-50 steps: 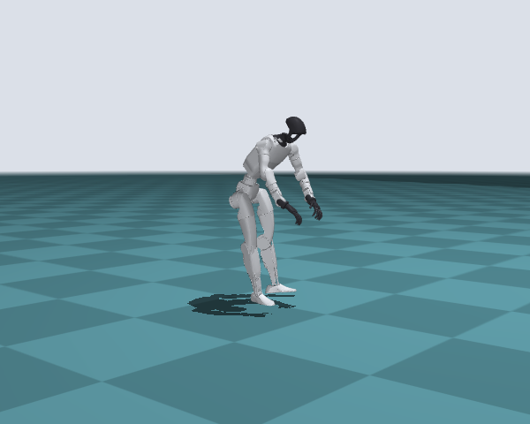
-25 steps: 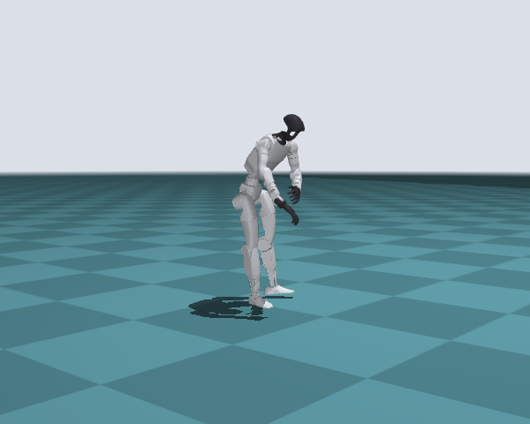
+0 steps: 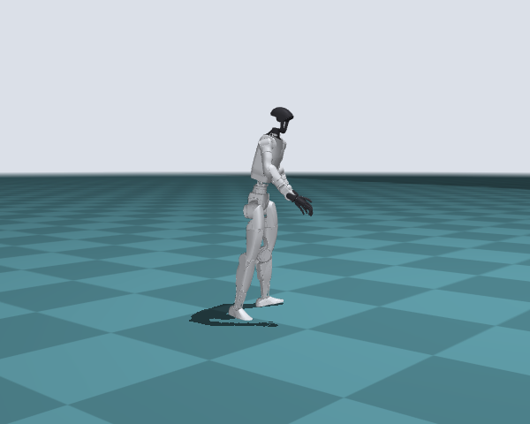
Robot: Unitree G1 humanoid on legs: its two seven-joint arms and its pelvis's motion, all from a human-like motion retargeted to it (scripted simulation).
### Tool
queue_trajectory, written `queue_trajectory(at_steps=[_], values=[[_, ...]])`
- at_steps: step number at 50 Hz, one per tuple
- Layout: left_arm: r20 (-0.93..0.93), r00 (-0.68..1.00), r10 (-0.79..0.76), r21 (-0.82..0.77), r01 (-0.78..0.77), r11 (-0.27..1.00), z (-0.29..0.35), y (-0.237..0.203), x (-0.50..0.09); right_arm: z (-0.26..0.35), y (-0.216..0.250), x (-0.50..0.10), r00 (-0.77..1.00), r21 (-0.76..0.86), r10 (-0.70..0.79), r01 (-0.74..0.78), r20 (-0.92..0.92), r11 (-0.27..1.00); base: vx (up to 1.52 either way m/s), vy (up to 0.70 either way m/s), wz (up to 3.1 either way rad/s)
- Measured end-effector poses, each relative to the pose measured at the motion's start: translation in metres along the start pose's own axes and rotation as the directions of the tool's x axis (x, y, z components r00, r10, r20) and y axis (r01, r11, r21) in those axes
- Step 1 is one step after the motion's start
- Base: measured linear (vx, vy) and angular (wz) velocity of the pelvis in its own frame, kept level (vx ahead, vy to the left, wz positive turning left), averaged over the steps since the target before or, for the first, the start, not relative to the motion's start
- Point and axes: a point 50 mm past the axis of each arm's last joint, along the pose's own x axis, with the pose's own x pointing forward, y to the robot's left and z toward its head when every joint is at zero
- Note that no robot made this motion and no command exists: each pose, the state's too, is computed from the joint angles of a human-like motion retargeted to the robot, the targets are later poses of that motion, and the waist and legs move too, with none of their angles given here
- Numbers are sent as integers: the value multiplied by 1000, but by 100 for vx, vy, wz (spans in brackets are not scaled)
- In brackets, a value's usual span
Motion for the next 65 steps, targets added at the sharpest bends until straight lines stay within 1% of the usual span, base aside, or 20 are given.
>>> queue_trajectory(at_steps=[3,10,15,18,20,25,28,30,34,38,42,47,50,52,55,57,59,62,63,65], values=[[-42,999,22,-29,-23,999,-13,11,-5,1,0,-1,1000,35,0,0,-13,999,19,42,66],[-158,987,25,18,-22,1000,-52,39,-24,8,-2,2,1000,129,-5,8,-25,992,15,25,99],[-268,959,93,40,-85,996,-79,70,-36,12,-9,5,999,191,-23,28,-24,981,16,13,143],[-293,946,137,86,-117,989,-83,92,-34,10,-19,8,998,213,-53,57,-26,975,14,6,142],[-292,944,151,158,-108,982,-80,109,-30,7,-26,10,997,218,-73,77,-26,973,14,2,155],[-255,956,146,472,-9,882,-52,154,-8,-7,-46,14,993,193,-109,114,-36,975,10,-6,169],[-180,967,183,600,-39,799,-17,177,10,-20,-60,17,989,163,-135,144,-67,976,-2,-18,144],[-90,972,217,658,-106,746,9,185,21,-35,-70,16,983,154,-155,168,-98,974,6,-3,194],[78,962,263,559,-260,788,62,185,39,-62,-83,13,963,113,-189,214,-194,970,15,-11,125],[172,956,237,532,-293,795,95,177,47,-88,-92,7,937,83,-208,240,-280,967,19,-19,135],[153,970,190,642,-244,727,100,180,49,-97,-95,6,934,34,-193,212,-301,977,15,-26,40],[143,945,294,587,-320,743,115,183,55,-94,-108,15,936,-54,-193,185,-294,981,8,-34,59],[188,917,353,537,-396,745,135,162,64,-77,-128,31,935,-99,-250,232,-252,968,0,-12,2],[267,917,296,531,-396,749,154,135,69,-61,-134,39,937,-99,-277,262,-210,960,-3,1,-10],[394,907,147,525,-354,774,189,79,71,-34,-140,50,933,-90,-330,319,-145,943,-7,5,-29],[462,886,43,490,-296,820,215,33,65,-16,-146,57,935,-103,-343,333,-92,937,-11,0,-38],[534,841,-89,501,-229,835,240,-19,52,-1,-151,62,933,-118,-357,350,-47,929,-13,-1,-33],[665,656,-359,593,-171,787,273,-104,7,16,-159,68,927,-143,-376,373,10,917,-14,-1,-20],[701,546,-459,632,-177,754,282,-132,-16,20,-161,69,925,-156,-380,378,24,912,-13,4,-10],[730,284,-622,683,-263,682,301,-167,-61,41,-171,75,921,-141,-383,389,70,910,-10,8,-5]])
